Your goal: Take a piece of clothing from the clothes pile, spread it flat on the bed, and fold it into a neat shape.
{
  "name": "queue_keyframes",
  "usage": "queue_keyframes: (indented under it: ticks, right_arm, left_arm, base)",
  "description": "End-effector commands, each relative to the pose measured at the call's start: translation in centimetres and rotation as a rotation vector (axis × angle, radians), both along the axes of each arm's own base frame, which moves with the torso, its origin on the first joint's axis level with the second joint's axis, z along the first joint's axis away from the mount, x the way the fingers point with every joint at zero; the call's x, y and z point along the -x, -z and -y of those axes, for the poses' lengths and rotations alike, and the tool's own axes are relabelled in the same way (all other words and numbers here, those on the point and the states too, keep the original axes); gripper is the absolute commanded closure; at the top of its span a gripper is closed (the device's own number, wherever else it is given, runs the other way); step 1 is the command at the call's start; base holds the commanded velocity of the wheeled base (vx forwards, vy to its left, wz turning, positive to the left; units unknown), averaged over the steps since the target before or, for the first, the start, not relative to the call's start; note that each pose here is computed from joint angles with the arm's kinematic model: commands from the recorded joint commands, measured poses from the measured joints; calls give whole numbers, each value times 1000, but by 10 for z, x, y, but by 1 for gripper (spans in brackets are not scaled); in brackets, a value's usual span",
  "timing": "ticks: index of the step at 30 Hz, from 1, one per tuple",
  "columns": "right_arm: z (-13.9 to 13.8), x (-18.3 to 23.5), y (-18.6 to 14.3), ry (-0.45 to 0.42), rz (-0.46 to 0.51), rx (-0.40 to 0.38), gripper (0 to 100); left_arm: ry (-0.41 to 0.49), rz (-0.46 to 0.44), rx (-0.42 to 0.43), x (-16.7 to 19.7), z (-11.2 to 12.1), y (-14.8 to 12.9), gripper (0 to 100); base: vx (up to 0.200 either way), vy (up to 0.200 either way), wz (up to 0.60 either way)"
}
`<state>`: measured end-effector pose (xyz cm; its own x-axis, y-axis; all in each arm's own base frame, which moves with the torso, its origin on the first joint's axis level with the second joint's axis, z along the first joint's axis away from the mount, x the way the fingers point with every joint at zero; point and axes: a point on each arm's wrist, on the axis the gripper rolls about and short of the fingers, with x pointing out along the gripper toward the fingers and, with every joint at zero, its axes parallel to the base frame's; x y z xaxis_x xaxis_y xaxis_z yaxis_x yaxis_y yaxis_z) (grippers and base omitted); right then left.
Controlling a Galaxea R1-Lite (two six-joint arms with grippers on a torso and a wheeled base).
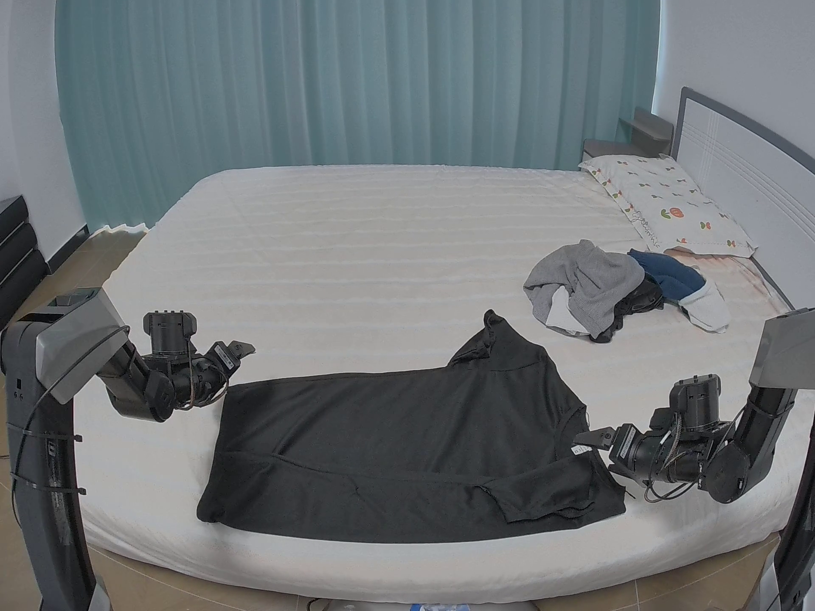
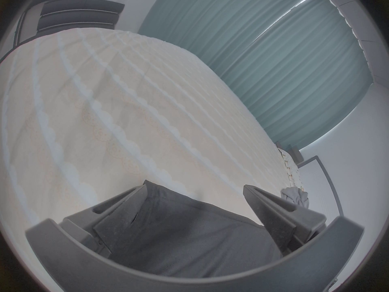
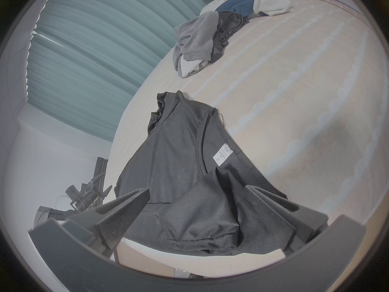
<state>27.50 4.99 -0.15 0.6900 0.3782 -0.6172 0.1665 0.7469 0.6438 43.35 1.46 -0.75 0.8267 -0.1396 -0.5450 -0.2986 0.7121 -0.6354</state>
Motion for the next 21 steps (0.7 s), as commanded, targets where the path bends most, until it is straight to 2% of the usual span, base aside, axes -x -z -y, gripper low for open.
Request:
queue_keyframes:
  ticks: [1, 9, 13, 21]
  right_arm:
    - [-3, 0, 2, -11, -6, -1, 0]
    - [-5, 1, 1, -16, -4, -1, 0]
    - [-5, 1, 1, -16, -4, -1, 0]
    - [-5, 0, 1, -17, -3, -2, 0]
  left_arm:
    - [-7, -16, -3, -11, -1, 15, 0]
    - [-10, -21, -10, -10, -1, 17, 0]
    - [-60, -20, -48, -10, -3, 17, 0]
    - [-60, -42, -66, -5, -4, 19, 0]
  base:
    - [0, 0, 0]
    - [0, 0, 0]
    - [0, 0, 0]
    - [0, 0, 0]
